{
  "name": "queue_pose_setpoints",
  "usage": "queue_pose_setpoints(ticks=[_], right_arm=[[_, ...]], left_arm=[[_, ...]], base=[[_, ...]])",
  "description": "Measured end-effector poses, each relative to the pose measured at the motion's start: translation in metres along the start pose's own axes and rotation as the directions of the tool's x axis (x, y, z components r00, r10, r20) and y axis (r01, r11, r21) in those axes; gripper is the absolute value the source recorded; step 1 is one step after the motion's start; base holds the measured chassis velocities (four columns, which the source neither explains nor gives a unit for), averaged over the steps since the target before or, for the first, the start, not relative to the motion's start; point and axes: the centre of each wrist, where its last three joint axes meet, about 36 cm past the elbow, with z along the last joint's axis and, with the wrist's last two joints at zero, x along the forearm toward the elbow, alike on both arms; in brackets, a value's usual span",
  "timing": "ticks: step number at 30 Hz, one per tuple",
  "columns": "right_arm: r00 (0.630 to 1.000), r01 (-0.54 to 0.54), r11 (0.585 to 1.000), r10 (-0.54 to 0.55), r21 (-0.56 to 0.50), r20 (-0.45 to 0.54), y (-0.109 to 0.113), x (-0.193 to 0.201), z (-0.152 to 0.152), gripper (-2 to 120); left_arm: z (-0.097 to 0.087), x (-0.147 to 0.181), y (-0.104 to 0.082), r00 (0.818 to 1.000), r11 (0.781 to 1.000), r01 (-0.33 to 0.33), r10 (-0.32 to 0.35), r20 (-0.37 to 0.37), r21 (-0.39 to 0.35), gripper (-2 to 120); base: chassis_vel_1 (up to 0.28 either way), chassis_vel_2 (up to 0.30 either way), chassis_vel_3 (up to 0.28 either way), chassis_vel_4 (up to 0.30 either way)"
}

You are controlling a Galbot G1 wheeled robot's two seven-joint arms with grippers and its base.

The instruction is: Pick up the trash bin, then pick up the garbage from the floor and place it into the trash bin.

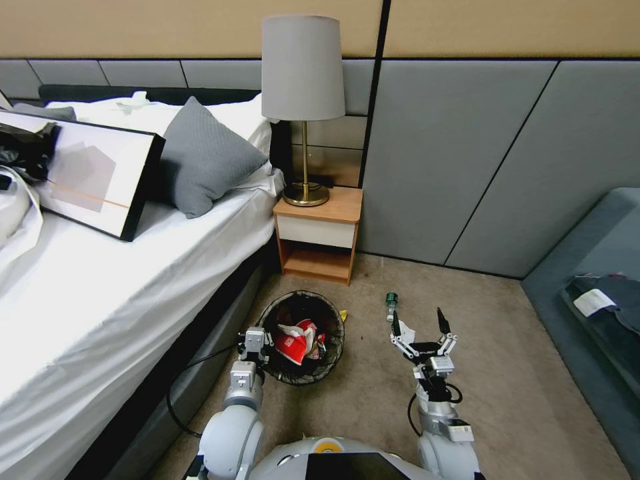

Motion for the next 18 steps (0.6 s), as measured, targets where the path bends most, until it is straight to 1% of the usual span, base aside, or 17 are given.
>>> queue_pose_setpoints(ticks=[2, 4, 6, 7, 8, 11, 12, 13, 14, 15, 16, 17, 18], right_arm=[[1.0, -0.018, 1.0, 0.018, 0.005, 0.007, -0.006, -0.026, 0.001, 100], [1.0, -0.026, 1.0, 0.026, 0.006, 0.0, -0.008, -0.033, 0.001, 100], [0.998, -0.046, 0.999, 0.046, 0.0, -0.045, -0.012, -0.05, 0.004, 100], [0.993, -0.063, 0.998, 0.062, -0.001, -0.101, -0.014, -0.056, 0.008, 100], [0.993, -0.063, 0.998, 0.062, -0.001, -0.101, -0.014, -0.056, 0.008, 100], [0.959, -0.108, 0.994, 0.102, -0.008, -0.265, -0.018, -0.063, 0.026, 100], [0.959, -0.108, 0.994, 0.102, -0.008, -0.265, -0.018, -0.063, 0.026, 100], [0.933, -0.132, 0.991, 0.121, -0.009, -0.338, -0.019, -0.062, 0.036, 100], [0.914, -0.144, 0.99, 0.13, -0.008, -0.384, -0.02, -0.061, 0.045, 100], [0.914, -0.144, 0.99, 0.13, -0.008, -0.384, -0.02, -0.061, 0.045, 100], [0.895, -0.151, 0.989, 0.135, -0.004, -0.425, -0.021, -0.059, 0.054, 100], [0.866, -0.152, 0.988, 0.131, -0.003, -0.483, -0.025, -0.054, 0.07, 100], [0.866, -0.152, 0.988, 0.131, -0.003, -0.483, -0.025, -0.054, 0.07, 100]], left_arm=[[0.001, 0.0, 0.0, 1.0, 1.0, 0.0, 0.0, -0.003, -0.003, 2], [0.001, 0.0, -0.001, 1.0, 1.0, 0.0, 0.0, -0.004, -0.003, 2], [0.002, 0.001, -0.001, 1.0, 1.0, 0.0, 0.0, -0.007, -0.004, 2], [0.002, 0.002, -0.001, 1.0, 1.0, 0.0, 0.0, -0.009, -0.004, 2], [0.002, 0.002, -0.001, 1.0, 1.0, 0.0, 0.0, -0.009, -0.004, 2], [0.003, 0.003, -0.001, 1.0, 1.0, 0.0, 0.0, -0.012, -0.008, 2], [0.003, 0.003, -0.001, 1.0, 1.0, 0.0, 0.0, -0.012, -0.008, 2], [0.003, 0.004, -0.001, 1.0, 1.0, 0.0, 0.0, -0.011, -0.008, 2], [0.003, 0.004, -0.001, 1.0, 1.0, 0.0, 0.0, -0.011, -0.008, 2], [0.003, 0.004, -0.001, 1.0, 1.0, 0.0, 0.0, -0.011, -0.008, 2], [0.003, 0.004, -0.001, 1.0, 1.0, 0.0, 0.0, -0.01, -0.009, 2], [0.003, 0.005, -0.002, 1.0, 1.0, 0.0, 0.0, -0.01, -0.009, 2], [0.003, 0.005, -0.002, 1.0, 1.0, 0.0, 0.0, -0.01, -0.009, 2]], base=[[0.0, 0.0, 0.0, 0.0], [0.0, 0.0, 0.0, 0.0], [0.0, 0.0, 0.0, 0.0], [0.0, 0.0, 0.0, 0.0], [0.0, 0.0, 0.0, 0.0], [0.0, 0.0, 0.0, 0.0], [0.0, 0.0, 0.0, 0.0], [0.0, 0.0, 0.0, 0.0], [0.0, 0.0, 0.0, 0.0], [0.0, 0.0, 0.0, 0.0], [0.0, 0.0, 0.0, 0.0], [0.0, 0.0, 0.0, 0.0], [0.0, 0.0, 0.0, 0.0]])
